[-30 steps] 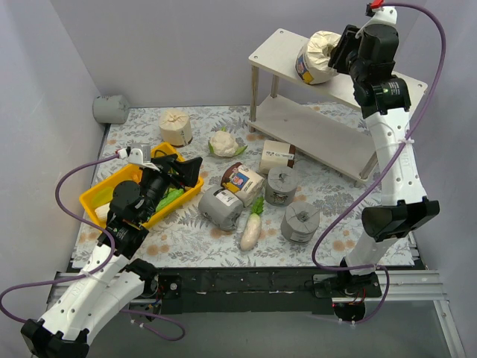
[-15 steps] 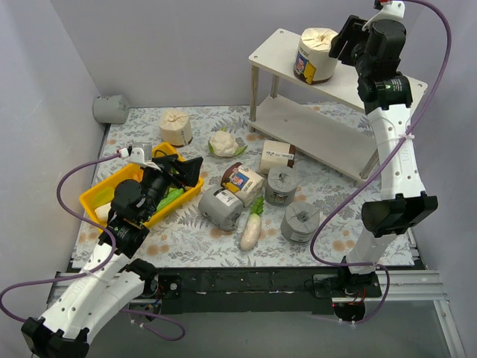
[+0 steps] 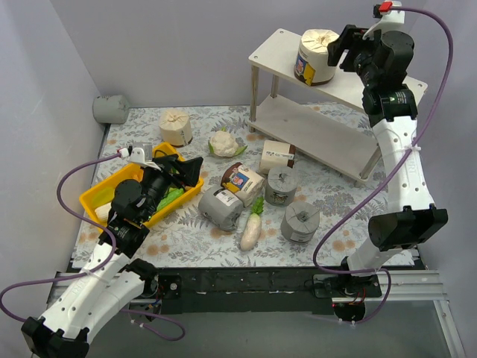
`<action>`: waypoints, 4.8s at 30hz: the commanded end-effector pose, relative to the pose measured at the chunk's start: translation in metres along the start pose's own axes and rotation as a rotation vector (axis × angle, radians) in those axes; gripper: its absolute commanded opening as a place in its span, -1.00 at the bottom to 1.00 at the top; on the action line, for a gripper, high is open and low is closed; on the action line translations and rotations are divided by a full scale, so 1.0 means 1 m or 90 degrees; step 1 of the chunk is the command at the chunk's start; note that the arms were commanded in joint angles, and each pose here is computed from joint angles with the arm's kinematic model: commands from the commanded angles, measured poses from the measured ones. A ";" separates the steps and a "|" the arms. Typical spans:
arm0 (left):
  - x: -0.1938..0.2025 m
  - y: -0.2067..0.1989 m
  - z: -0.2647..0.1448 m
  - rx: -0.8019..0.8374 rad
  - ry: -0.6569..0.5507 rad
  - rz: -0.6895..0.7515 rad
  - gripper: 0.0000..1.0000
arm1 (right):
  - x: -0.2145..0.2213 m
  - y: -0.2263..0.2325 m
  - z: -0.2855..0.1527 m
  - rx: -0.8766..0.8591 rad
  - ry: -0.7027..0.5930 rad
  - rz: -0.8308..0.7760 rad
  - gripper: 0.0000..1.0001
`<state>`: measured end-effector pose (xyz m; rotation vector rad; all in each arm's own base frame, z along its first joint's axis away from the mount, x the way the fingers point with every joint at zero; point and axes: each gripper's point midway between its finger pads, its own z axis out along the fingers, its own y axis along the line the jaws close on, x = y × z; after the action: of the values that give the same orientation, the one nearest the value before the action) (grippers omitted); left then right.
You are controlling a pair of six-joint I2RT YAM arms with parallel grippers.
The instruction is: Place and organize the paper towels onto the shelf
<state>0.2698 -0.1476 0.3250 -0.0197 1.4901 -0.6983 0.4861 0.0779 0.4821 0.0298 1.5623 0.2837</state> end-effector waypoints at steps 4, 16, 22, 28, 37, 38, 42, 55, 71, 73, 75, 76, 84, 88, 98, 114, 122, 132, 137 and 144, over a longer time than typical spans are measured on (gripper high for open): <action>-0.004 0.002 0.000 -0.007 -0.004 0.010 0.96 | -0.044 0.021 -0.016 -0.071 -0.064 -0.061 0.57; -0.006 0.001 0.000 -0.007 -0.007 0.009 0.96 | 0.028 0.012 -0.019 -0.100 0.029 -0.110 0.46; -0.007 0.001 -0.001 -0.005 -0.011 0.009 0.96 | 0.034 0.010 -0.001 -0.115 0.037 -0.113 0.41; -0.007 0.001 -0.001 -0.006 -0.010 0.010 0.96 | 0.038 0.018 0.021 -0.148 0.033 -0.101 0.34; -0.005 0.002 0.000 -0.009 -0.006 0.012 0.96 | 0.045 0.025 0.054 -0.179 0.032 -0.078 0.28; -0.005 0.003 0.000 -0.010 -0.006 0.012 0.96 | 0.052 0.024 0.061 -0.180 0.040 -0.074 0.28; -0.002 0.004 0.002 -0.014 -0.001 0.014 0.96 | 0.054 0.026 0.074 -0.191 0.034 -0.059 0.29; 0.002 0.006 0.004 -0.017 0.007 0.016 0.96 | 0.070 0.037 0.106 -0.233 0.035 -0.005 0.29; 0.004 0.007 0.005 -0.020 0.011 0.017 0.96 | 0.081 0.056 0.112 -0.273 0.045 0.008 0.29; 0.004 0.007 0.005 -0.020 0.011 0.017 0.96 | 0.082 0.057 0.113 -0.277 0.046 0.008 0.30; 0.003 0.007 0.005 -0.020 0.011 0.017 0.96 | 0.078 0.060 0.113 -0.282 0.042 0.008 0.30; 0.003 0.007 0.005 -0.019 0.011 0.017 0.96 | 0.079 0.060 0.114 -0.284 0.043 0.009 0.31; 0.003 0.008 0.005 -0.025 0.008 0.017 0.96 | 0.063 0.063 0.095 -0.272 0.051 0.016 0.31; 0.001 0.008 0.003 -0.026 0.003 0.015 0.96 | 0.051 0.056 0.068 -0.231 0.051 0.014 0.34; -0.011 0.011 -0.003 -0.041 -0.028 0.013 0.96 | 0.070 0.086 -0.006 -0.105 0.104 -0.019 0.35; -0.043 0.029 -0.028 -0.112 -0.128 -0.013 0.96 | 0.278 0.124 -0.038 0.148 0.343 -0.304 0.71; -0.045 0.028 -0.029 -0.106 -0.130 -0.016 0.96 | 0.323 0.113 -0.026 0.231 0.386 -0.423 0.82; -0.044 0.026 -0.028 -0.099 -0.127 -0.016 0.96 | 0.360 0.105 -0.020 0.267 0.429 -0.476 0.82; -0.043 0.026 -0.028 -0.101 -0.126 -0.016 0.96 | 0.373 0.097 -0.023 0.286 0.447 -0.512 0.80; -0.043 0.026 -0.028 -0.100 -0.126 -0.016 0.96 | 0.385 0.088 -0.029 0.302 0.467 -0.545 0.78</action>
<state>0.2580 -0.0986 0.3475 -0.2141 1.3626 -0.5840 0.4346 0.2366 0.1128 -0.4506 2.2076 -0.7926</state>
